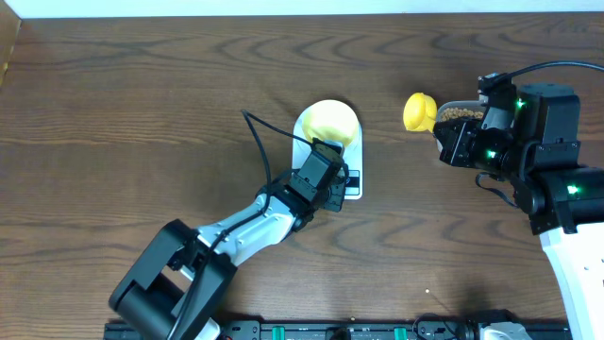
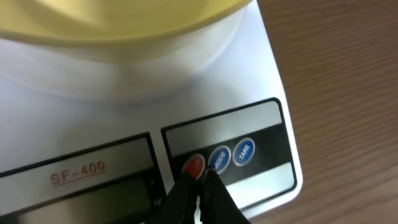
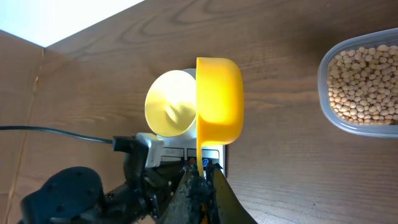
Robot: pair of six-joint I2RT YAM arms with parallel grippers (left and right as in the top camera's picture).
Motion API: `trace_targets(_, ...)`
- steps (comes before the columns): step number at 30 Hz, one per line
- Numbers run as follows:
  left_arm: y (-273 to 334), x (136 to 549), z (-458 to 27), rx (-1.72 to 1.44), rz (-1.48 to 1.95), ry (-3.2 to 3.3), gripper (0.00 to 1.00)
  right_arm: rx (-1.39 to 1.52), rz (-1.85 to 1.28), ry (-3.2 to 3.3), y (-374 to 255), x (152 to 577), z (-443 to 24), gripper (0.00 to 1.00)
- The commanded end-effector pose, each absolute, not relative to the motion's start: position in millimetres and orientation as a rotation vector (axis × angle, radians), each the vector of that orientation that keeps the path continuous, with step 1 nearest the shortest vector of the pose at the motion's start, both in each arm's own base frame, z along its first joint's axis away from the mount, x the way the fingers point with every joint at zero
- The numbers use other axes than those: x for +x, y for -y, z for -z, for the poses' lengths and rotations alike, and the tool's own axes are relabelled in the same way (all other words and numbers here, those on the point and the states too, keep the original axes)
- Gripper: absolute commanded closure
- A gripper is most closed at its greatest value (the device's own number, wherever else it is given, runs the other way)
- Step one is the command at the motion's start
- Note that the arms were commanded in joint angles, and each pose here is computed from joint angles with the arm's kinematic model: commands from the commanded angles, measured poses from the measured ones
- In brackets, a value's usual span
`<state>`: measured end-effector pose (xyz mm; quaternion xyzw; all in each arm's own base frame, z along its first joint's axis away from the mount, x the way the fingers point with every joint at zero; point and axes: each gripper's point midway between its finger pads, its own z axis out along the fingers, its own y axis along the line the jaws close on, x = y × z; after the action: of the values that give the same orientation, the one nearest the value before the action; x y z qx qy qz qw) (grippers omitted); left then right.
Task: Scoop item into bowl and weigh 50g on scale
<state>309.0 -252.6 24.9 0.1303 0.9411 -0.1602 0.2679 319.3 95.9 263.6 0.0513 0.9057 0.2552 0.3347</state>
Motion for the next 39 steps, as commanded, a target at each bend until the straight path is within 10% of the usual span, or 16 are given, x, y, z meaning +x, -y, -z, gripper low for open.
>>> trace_targets(1,248.6,309.2,-14.0,0.334,0.403,-2.552,0.93,0.11,-0.653,-2.326,-93.5,321.1,-276.6,0.99)
trace_targets(39,242.5,312.5,7.4,0.322,0.334,-2.575,0.93,0.114,-0.668,-2.312,-95.0,323.1,-279.5,0.99)
